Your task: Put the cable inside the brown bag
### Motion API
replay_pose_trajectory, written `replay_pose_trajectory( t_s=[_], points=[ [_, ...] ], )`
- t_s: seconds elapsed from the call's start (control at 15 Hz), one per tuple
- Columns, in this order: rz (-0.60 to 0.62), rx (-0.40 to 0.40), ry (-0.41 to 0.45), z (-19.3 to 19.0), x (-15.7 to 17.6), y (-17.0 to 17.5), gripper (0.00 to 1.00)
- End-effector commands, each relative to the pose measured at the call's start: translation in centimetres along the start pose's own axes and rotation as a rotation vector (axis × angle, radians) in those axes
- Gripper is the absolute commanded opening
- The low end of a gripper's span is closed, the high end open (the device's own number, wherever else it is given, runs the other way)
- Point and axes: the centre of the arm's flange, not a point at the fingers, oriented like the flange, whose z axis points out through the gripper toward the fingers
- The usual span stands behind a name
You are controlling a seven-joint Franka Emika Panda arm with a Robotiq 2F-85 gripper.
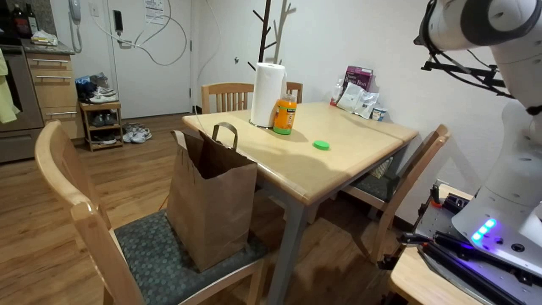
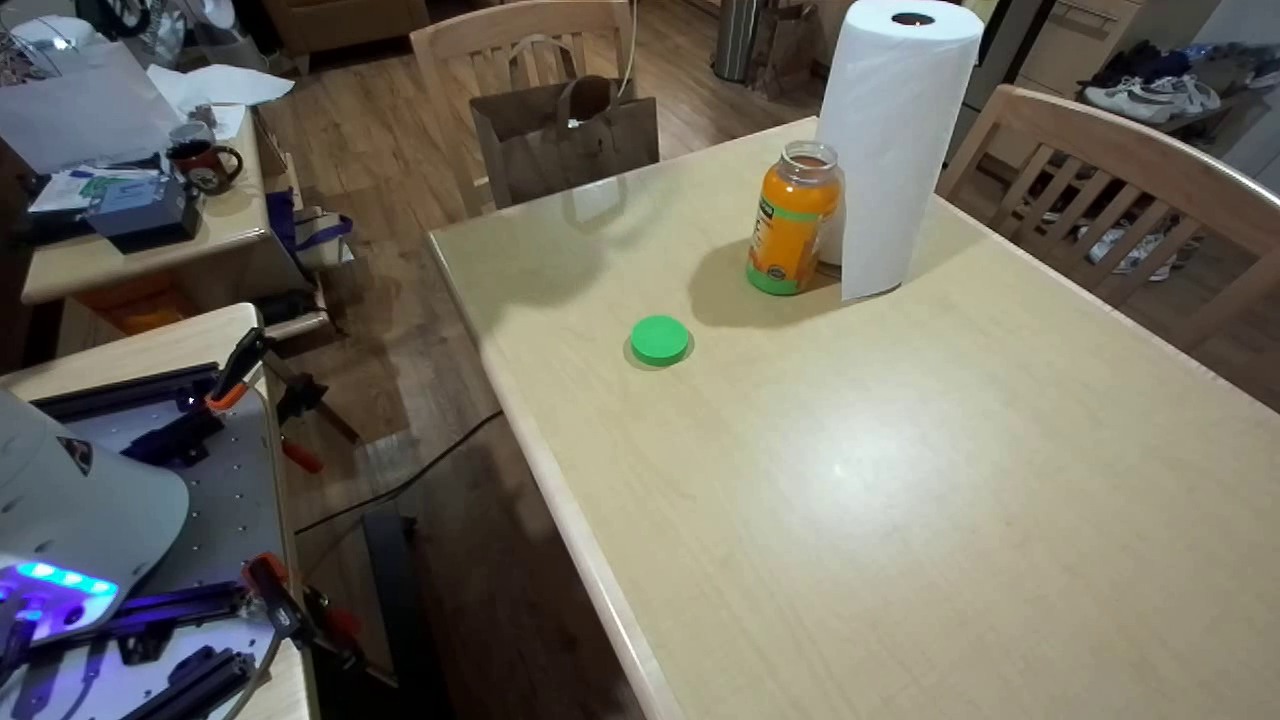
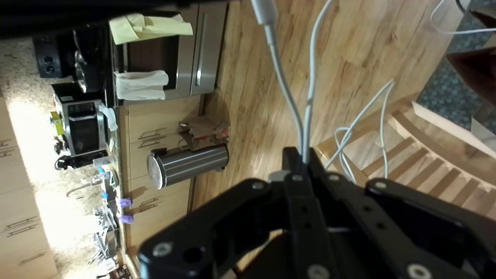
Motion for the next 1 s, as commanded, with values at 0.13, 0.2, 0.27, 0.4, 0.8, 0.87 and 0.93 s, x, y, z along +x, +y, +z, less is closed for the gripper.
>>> replay_pose_trajectory(
  t_s=[0.13,0.2,0.27,0.4,0.8,0.87,0.93],
  points=[
    [0.075,0.059,0.143,3.4,-3.1,1.1,0.01],
    [0.08,0.065,0.147,3.5,-3.1,1.2,0.01],
    [0.083,0.064,0.149,3.5,-2.9,1.3,0.01],
    [0.083,0.06,0.141,3.1,-2.2,1.4,0.01],
    [0.083,0.009,0.109,1.0,0.8,1.4,0.01],
    [0.087,-0.002,0.101,0.4,1.2,1.2,0.01],
    [0.091,-0.013,0.093,0.0,1.5,1.0,0.01]
  ],
)
